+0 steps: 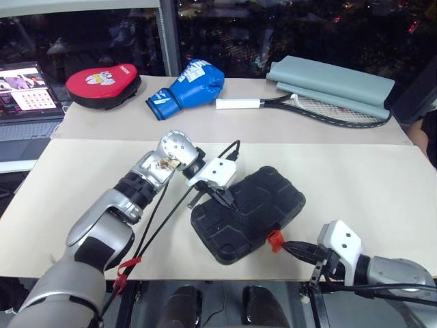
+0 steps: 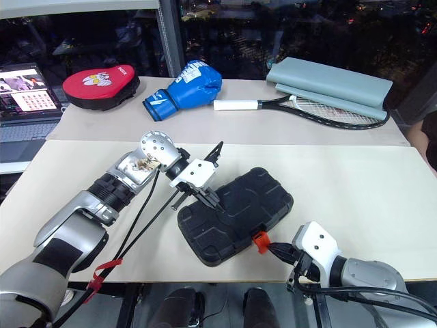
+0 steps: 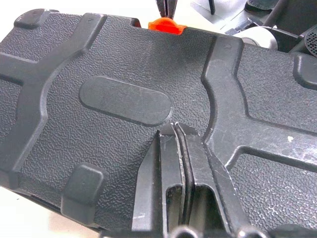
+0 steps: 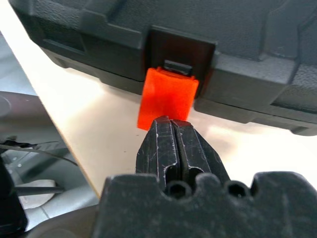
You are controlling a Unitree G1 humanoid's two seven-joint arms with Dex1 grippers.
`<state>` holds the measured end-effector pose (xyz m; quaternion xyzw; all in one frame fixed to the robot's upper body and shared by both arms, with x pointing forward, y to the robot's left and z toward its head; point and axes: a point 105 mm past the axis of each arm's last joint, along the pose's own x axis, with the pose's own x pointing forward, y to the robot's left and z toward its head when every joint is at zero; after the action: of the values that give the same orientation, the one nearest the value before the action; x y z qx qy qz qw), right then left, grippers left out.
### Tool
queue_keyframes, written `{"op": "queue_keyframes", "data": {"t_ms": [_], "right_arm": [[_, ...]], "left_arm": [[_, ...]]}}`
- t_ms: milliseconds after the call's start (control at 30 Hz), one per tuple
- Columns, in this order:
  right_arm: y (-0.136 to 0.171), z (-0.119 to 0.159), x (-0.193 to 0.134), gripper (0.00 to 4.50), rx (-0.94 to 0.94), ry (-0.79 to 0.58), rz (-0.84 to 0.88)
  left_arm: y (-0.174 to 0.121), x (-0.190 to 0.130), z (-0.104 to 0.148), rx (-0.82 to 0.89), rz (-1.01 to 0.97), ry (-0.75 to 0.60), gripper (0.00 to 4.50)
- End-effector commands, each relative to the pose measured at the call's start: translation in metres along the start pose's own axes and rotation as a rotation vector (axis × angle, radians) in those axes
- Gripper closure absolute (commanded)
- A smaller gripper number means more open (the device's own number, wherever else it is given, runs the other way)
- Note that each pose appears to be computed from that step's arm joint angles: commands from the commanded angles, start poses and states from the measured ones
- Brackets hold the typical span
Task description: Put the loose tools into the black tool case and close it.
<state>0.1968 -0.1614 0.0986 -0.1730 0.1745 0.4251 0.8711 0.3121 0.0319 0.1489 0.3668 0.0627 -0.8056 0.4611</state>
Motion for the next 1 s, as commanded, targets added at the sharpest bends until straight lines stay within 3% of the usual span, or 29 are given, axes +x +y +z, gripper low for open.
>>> {"op": "queue_keyframes", "data": {"t_ms": [33,300,567,1000], "right_arm": [[0.004,0.002,-0.006,4.5,-0.016,-0.005,0.008],[0.014,-0.007,0.005,4.5,-0.001,0.009,0.018],[0.004,-0.018,0.018,4.5,0.006,0.029,-0.032],[-0.011,0.011,0.025,4.5,-0.043,-0.031,-0.012]], "left_arm": [[-0.006,0.002,-0.008,-0.019,-0.017,0.039,4.4],[-0.006,0.003,-0.008,-0.012,-0.02,0.04,4.4],[-0.005,0.006,-0.002,-0.002,-0.026,0.031,4.4],[-0.002,0.006,-0.003,-0.004,-0.015,0.03,4.4]]}}
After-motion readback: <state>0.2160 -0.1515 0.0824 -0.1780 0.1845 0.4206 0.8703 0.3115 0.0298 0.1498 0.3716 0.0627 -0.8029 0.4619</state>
